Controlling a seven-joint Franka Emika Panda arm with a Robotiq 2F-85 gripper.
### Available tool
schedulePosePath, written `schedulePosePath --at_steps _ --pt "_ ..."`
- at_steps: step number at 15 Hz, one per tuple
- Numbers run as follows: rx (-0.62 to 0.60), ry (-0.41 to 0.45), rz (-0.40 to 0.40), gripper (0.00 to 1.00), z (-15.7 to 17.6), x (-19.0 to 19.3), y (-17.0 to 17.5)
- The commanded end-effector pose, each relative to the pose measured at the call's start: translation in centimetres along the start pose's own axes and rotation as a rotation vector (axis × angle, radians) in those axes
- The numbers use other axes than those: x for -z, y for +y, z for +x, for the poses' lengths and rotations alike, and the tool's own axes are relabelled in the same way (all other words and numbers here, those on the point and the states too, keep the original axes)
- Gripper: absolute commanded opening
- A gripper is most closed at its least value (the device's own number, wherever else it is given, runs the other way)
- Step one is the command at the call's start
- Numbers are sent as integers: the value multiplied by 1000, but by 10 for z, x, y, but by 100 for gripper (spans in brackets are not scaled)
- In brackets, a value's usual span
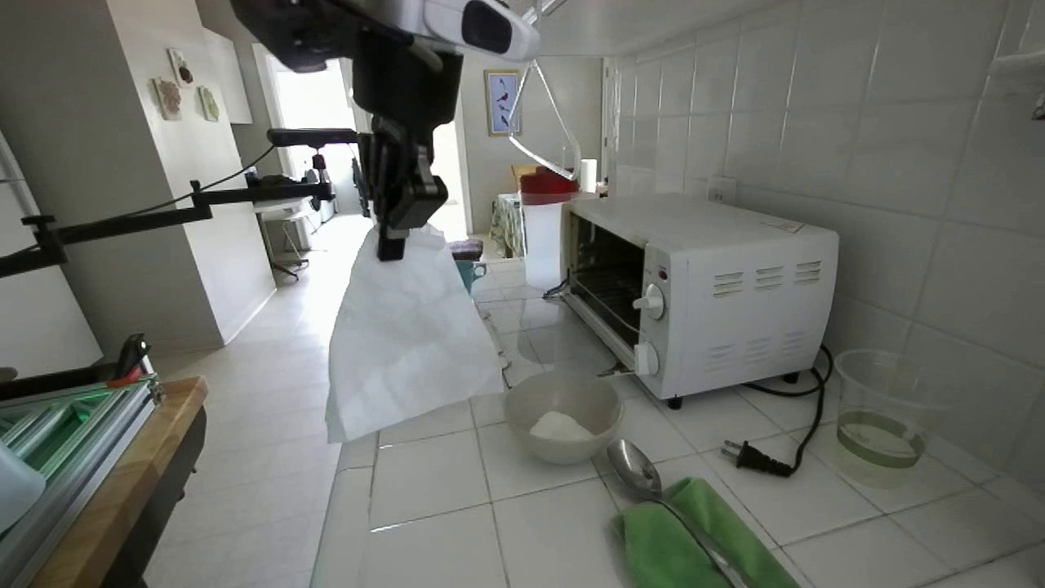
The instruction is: Use the paper towel to clean the top of the grill
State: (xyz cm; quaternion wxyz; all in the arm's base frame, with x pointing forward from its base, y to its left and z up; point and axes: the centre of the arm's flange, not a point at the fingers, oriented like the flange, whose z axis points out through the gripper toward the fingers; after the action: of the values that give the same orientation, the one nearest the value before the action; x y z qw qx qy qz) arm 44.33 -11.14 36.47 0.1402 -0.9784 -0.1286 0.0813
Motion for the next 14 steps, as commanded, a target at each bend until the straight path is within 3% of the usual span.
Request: schedulePosePath --at_steps 1,4,9,11,14 --pt "-19 -33 -51 0 -8 -26 17" --pt "-44 -12 -120 0 -14 -46 36" --pt "-90 161 -208 0 1 -56 49" --pt "-118 228 -208 0 10 -57 47" --pt "-153 254 -187 0 17 -60 43"
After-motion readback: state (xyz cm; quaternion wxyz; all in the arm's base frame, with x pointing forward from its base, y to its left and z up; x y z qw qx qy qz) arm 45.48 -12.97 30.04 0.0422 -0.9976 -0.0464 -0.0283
